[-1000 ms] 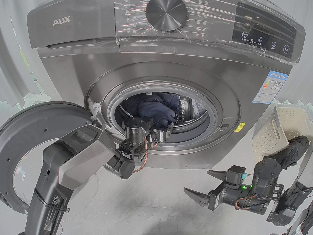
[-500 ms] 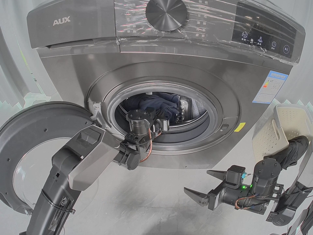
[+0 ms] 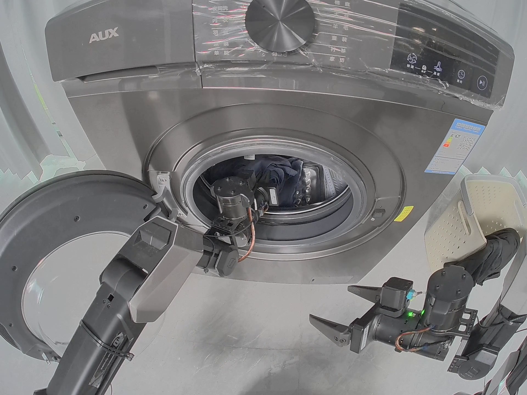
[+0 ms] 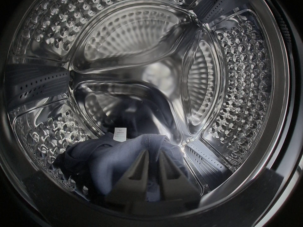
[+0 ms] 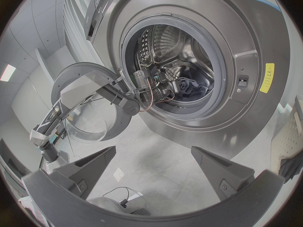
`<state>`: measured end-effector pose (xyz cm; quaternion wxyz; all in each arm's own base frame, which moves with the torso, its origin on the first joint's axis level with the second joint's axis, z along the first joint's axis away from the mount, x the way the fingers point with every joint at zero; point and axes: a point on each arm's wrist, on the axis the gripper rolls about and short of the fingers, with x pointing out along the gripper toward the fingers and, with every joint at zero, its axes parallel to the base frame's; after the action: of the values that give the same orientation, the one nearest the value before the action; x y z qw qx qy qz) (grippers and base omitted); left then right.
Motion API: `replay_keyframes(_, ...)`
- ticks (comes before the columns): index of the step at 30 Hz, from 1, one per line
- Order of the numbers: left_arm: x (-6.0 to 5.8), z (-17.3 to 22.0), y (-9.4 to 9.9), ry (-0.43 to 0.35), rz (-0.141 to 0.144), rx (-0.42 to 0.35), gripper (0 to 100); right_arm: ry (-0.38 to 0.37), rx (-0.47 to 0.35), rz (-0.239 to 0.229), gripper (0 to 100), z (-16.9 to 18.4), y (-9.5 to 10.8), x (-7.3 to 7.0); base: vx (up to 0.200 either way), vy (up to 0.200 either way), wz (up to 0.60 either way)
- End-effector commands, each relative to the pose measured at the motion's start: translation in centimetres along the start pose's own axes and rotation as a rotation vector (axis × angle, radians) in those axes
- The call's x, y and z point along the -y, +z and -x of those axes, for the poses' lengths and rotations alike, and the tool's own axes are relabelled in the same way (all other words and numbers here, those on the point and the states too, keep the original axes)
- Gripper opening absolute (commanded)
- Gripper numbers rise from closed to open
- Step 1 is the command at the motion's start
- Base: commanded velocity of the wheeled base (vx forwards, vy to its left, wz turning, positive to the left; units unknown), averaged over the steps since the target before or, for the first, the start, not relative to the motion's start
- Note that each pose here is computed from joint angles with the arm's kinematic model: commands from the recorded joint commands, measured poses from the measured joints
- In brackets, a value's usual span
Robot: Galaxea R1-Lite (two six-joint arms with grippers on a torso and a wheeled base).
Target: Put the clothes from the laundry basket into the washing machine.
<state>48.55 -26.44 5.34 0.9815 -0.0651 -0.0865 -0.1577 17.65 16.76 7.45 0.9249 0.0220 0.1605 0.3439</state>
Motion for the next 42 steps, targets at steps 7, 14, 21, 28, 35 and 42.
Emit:
replay_keyframes(7,0.7,1.1,1.1,-0.011,0.016,-0.041,100,0.0,-0.001,0.0,100,0.0,0.0,0.0,0.0,0.0,0.0)
replay_keyframes(14,1.2,3.9,3.9,-0.021,-0.019,-0.129,100,0.002,0.0,0.001,100,0.0,0.0,-0.1,0.0,0.0,0.0)
replay_keyframes(21,4.2,10.3,7.8,-0.113,-0.066,-0.243,100,0.001,0.002,0.0,100,0.1,0.0,0.0,0.0,0.0,0.0)
replay_keyframes(28,7.6,17.2,8.0,-0.241,-0.003,-0.323,100,-0.009,0.016,-0.005,100,1.2,0.3,0.3,0.0,0.0,0.0)
replay_keyframes(35,7.4,25.4,11.1,-0.327,0.085,-0.371,100,-0.007,0.127,-0.012,100,4.6,2.2,0.2,0.0,0.0,0.0)
replay_keyframes(42,5.0,33.1,13.3,-0.383,0.105,-0.338,100,-0.033,0.178,-0.026,100,8.5,2.3,0.7,0.0,0.0,0.0)
